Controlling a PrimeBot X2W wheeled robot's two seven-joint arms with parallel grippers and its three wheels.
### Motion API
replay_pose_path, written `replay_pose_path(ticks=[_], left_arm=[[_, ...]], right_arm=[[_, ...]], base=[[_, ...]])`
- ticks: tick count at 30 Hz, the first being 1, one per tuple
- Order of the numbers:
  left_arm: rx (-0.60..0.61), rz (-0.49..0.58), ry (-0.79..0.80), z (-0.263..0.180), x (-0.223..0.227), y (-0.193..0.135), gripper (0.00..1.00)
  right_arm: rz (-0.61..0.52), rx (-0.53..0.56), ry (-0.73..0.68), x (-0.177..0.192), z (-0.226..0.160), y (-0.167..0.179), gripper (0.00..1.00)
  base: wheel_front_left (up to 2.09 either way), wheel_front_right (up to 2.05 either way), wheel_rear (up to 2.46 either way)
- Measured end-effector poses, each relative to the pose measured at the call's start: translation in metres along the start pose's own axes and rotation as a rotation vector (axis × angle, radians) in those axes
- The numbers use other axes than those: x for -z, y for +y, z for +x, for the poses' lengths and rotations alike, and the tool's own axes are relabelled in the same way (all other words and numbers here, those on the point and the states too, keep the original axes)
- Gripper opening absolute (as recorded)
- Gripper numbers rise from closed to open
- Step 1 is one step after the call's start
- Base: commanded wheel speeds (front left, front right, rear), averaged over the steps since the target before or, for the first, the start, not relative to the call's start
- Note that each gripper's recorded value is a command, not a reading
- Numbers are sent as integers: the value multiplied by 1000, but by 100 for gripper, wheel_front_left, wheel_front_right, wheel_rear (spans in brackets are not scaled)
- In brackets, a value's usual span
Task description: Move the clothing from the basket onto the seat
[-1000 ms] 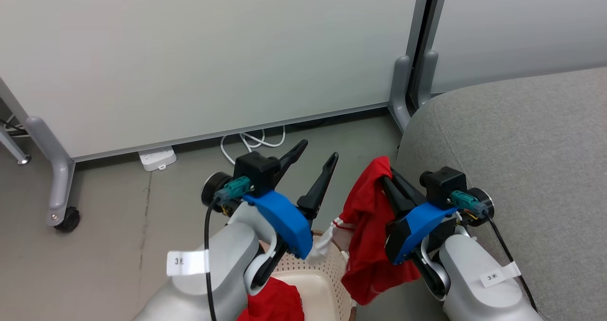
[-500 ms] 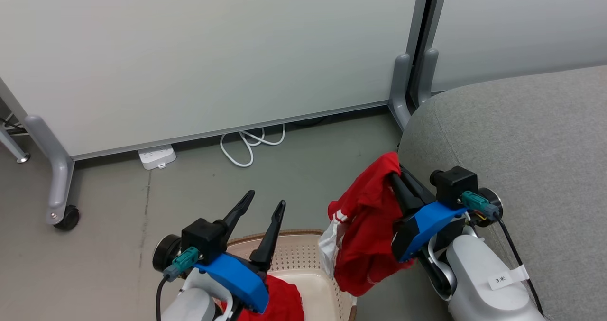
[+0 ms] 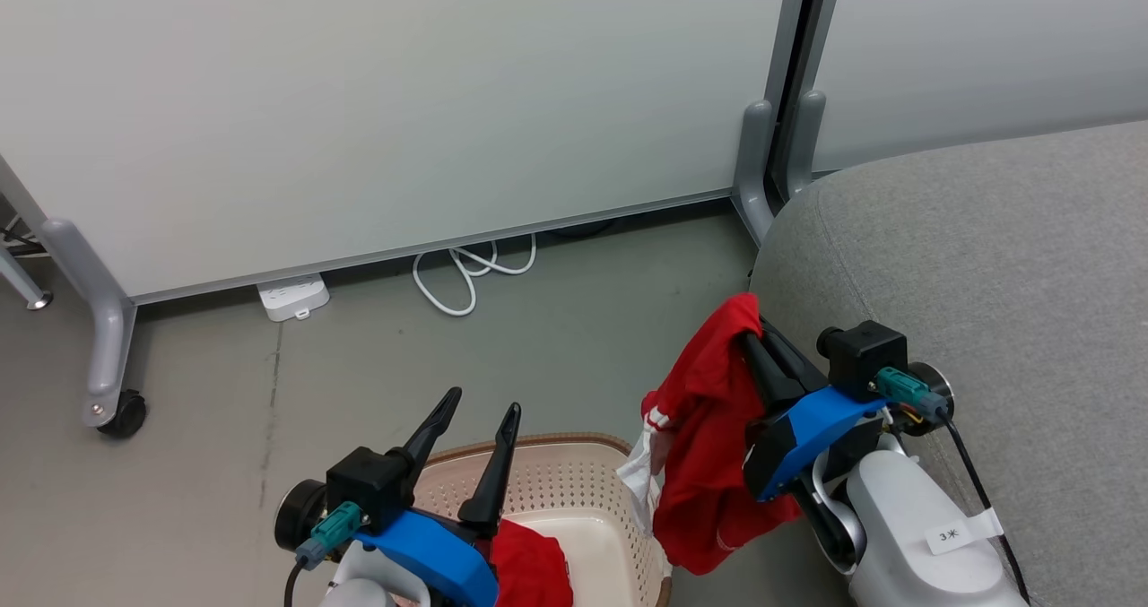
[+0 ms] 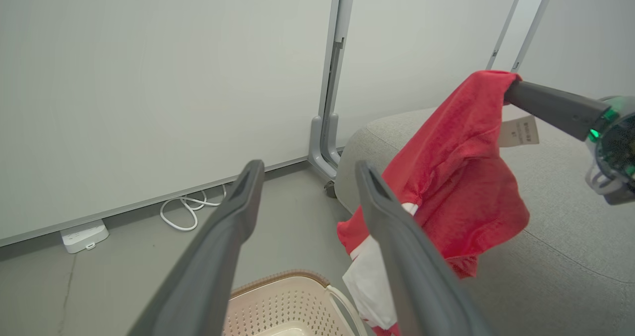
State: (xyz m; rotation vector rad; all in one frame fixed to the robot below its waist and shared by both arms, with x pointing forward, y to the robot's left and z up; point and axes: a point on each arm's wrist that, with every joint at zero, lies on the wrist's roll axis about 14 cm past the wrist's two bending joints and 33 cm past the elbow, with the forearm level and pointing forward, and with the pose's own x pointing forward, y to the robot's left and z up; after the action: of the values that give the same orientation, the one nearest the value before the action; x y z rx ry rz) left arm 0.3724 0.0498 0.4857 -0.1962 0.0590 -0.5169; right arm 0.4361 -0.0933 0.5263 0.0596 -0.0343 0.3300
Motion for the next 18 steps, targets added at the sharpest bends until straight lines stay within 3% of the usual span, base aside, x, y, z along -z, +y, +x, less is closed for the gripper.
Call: replay_pose_path(ticks=[9,18], left_arm=[[38,-9,5,8,2,-10,100],[143,-24,35,31,12,-38,100]], right_arm=[[-1,34,2,1,-8,-12,0],[-6,143,1,0,-31,-50,0]], base=[[0,0,0],[0,0,0]])
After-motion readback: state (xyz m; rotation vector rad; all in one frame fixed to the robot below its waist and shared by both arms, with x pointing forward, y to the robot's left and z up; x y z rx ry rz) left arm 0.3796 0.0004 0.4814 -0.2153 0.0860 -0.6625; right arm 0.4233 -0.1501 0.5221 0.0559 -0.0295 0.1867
